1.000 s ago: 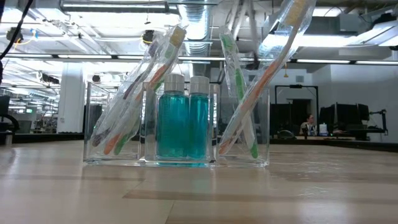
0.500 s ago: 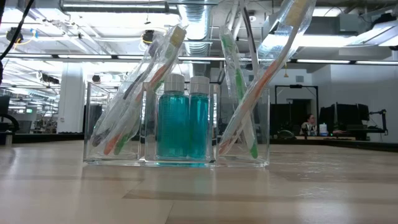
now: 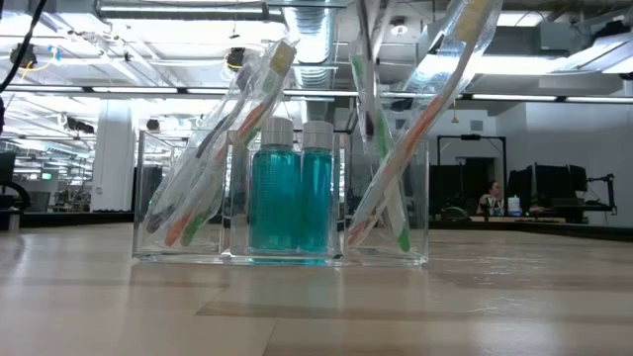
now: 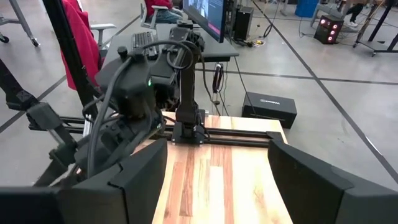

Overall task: Pick & Place toothbrushing station
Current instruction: Put the violet toothbrush into the transparent organizer, then return to Home Position

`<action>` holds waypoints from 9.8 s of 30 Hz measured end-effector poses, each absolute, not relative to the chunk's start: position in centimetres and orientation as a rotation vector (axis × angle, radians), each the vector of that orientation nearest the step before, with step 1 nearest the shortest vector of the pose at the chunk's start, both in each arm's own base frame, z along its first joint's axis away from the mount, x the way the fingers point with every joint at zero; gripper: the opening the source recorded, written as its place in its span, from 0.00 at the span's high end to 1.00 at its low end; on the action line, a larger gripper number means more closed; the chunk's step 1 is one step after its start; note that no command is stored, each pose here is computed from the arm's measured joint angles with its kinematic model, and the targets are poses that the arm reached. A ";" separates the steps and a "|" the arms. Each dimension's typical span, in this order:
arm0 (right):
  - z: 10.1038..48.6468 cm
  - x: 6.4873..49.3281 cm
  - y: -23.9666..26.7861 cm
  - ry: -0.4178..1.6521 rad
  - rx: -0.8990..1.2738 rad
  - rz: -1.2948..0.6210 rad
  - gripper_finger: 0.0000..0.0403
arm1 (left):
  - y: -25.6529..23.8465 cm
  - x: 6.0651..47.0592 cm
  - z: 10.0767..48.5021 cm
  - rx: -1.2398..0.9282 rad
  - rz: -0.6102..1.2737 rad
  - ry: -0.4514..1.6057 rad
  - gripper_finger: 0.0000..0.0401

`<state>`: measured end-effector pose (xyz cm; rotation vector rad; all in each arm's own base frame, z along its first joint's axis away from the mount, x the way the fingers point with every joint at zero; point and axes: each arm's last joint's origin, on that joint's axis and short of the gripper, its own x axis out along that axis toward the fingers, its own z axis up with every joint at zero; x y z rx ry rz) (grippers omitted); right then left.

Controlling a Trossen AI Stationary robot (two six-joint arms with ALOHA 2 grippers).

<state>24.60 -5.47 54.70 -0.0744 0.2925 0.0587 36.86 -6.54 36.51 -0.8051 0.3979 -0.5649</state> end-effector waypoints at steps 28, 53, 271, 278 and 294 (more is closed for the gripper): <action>54.7 24.6 -5.5 0.294 -0.073 0.057 0.33 | -6.7 35.8 27.6 -0.832 -0.461 0.660 1.00; 54.7 24.3 -6.6 0.292 -0.061 0.044 0.33 | -5.8 35.8 29.2 -0.936 -0.463 0.576 0.25; 14.6 11.2 1.3 0.239 0.352 -0.149 0.81 | 0.1 9.4 18.8 -0.369 -0.055 -0.241 1.00; 14.1 11.3 1.7 0.298 0.527 -0.113 0.81 | -0.8 9.4 18.9 -0.380 -0.151 -0.227 1.00; 16.5 9.9 1.8 0.052 0.592 0.006 0.81 | -0.8 9.4 18.9 -0.380 -0.146 -0.235 1.00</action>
